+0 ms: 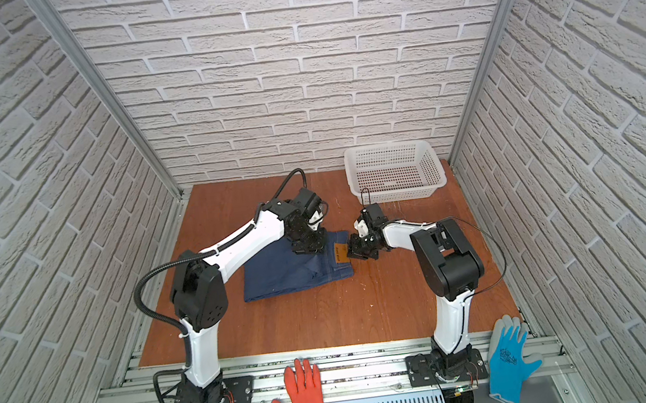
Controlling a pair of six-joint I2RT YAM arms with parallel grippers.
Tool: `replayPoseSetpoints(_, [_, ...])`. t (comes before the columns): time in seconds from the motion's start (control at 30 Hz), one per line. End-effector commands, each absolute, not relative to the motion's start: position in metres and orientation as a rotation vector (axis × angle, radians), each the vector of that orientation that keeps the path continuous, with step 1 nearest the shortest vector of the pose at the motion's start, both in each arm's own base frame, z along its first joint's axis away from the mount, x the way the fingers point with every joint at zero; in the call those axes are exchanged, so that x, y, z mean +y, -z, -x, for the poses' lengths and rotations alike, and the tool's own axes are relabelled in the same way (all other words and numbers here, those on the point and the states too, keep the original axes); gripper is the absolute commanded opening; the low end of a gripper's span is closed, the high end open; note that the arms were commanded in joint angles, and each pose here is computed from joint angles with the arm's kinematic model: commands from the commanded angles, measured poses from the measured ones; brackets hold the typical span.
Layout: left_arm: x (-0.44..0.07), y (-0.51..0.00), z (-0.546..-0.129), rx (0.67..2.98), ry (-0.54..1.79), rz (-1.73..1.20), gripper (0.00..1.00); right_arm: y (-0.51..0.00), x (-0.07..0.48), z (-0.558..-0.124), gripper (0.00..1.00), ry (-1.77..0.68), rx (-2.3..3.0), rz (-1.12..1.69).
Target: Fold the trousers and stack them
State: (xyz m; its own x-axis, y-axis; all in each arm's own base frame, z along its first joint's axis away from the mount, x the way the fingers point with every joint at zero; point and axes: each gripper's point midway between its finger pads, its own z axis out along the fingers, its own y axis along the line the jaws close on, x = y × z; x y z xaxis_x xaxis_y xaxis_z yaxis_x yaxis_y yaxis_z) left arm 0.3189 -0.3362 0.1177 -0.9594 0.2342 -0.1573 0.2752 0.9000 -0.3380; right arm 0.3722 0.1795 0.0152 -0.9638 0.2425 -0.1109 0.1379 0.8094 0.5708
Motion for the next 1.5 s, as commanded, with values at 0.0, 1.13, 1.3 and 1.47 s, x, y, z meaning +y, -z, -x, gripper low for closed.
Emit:
replayPoseSetpoints(0.0, [-0.351, -0.122, -0.320, 2.931, 0.584, -0.412, 0.00, 0.019, 0.178, -0.342, 0.05, -0.777, 2.965, -0.341])
replayPoseSetpoints(1.13, [-0.364, -0.098, -0.317, 2.984, 0.520, -0.500, 0.17, -0.004, 0.172, -0.346, 0.06, -0.706, 2.944, -0.304])
replayPoseSetpoints(1.3, [-0.368, -0.121, -0.318, 2.924, 0.583, -0.527, 0.55, -0.034, 0.161, -0.351, 0.21, -0.617, 2.891, -0.280])
replayPoseSetpoints(1.47, [-0.361, -0.162, -0.322, 2.825, 0.614, -0.520, 0.66, -0.077, 0.139, -0.354, 0.36, -0.462, 2.808, -0.273])
